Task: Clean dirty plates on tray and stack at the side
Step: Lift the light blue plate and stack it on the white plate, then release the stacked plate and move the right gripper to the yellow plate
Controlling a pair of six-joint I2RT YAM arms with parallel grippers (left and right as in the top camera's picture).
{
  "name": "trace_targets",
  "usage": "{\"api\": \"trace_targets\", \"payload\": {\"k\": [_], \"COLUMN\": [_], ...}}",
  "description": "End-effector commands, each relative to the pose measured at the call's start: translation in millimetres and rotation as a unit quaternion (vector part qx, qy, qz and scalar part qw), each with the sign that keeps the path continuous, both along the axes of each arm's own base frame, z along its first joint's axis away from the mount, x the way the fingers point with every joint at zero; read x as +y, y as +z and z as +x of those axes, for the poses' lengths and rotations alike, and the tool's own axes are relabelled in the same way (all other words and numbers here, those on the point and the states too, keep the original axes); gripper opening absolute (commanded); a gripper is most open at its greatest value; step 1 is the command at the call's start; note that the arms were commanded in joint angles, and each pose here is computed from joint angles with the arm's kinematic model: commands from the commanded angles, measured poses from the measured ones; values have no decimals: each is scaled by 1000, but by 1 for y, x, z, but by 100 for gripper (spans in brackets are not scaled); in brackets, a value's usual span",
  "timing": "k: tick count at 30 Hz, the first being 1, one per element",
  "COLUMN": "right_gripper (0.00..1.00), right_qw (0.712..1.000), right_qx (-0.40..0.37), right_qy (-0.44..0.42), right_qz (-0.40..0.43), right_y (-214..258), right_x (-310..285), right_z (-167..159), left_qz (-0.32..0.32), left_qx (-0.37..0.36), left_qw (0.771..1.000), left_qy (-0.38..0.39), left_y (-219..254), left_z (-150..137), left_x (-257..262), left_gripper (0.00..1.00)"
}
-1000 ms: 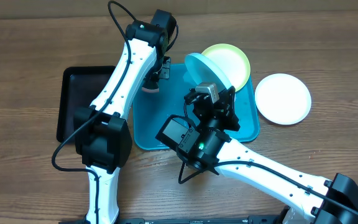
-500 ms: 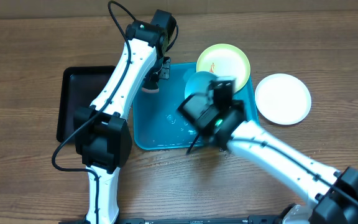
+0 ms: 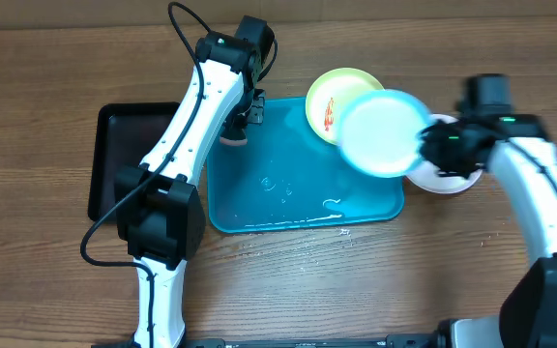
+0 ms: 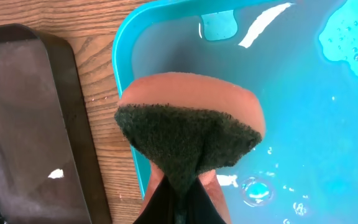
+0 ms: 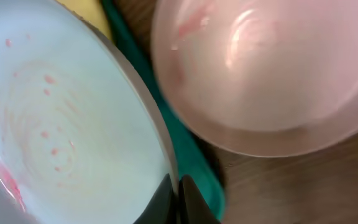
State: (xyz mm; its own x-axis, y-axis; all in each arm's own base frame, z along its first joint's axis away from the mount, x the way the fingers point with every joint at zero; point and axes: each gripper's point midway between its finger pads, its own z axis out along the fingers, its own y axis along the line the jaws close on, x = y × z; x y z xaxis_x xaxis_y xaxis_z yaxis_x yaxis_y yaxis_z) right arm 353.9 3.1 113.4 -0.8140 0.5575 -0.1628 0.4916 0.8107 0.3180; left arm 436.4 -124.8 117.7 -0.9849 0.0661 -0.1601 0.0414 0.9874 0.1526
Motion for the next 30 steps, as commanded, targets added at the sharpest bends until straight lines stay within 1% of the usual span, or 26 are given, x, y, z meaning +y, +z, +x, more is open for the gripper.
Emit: {"api": "trace_targets", "payload": {"k": [1,5,9,18,21,30], "right_gripper": [4,4,4,4,4,5], "right_qw": [998,993,988,987,984,985], "right_qx": [-16,-11,-17,-29,-22,-53], "right_qy": [-47,-120,-152,-159,-176,-164], "right_qz": [28,6,2,-7,-23,-31], "right_y": [9,-4,-21,-53,-59,-57], "right_x": [-38,-90,-112,-113,-120,-118], "right_z": [-5,-17,-23,-27,-32,-14], "left_qz": [-10,-10,-10,-10,-10,-10], "left_qx": [-7,-7,-7,-7,-7,-6], "left_qw": [1000,1000,1000,1000,1000,1000], "left_qy": [11,11,11,11,11,11], "left_y": [5,5,5,5,5,5], "left_z": [3,3,3,3,3,3], "left_x": [0,0,0,0,0,0], "left_gripper": [4,4,4,4,4,4]}}
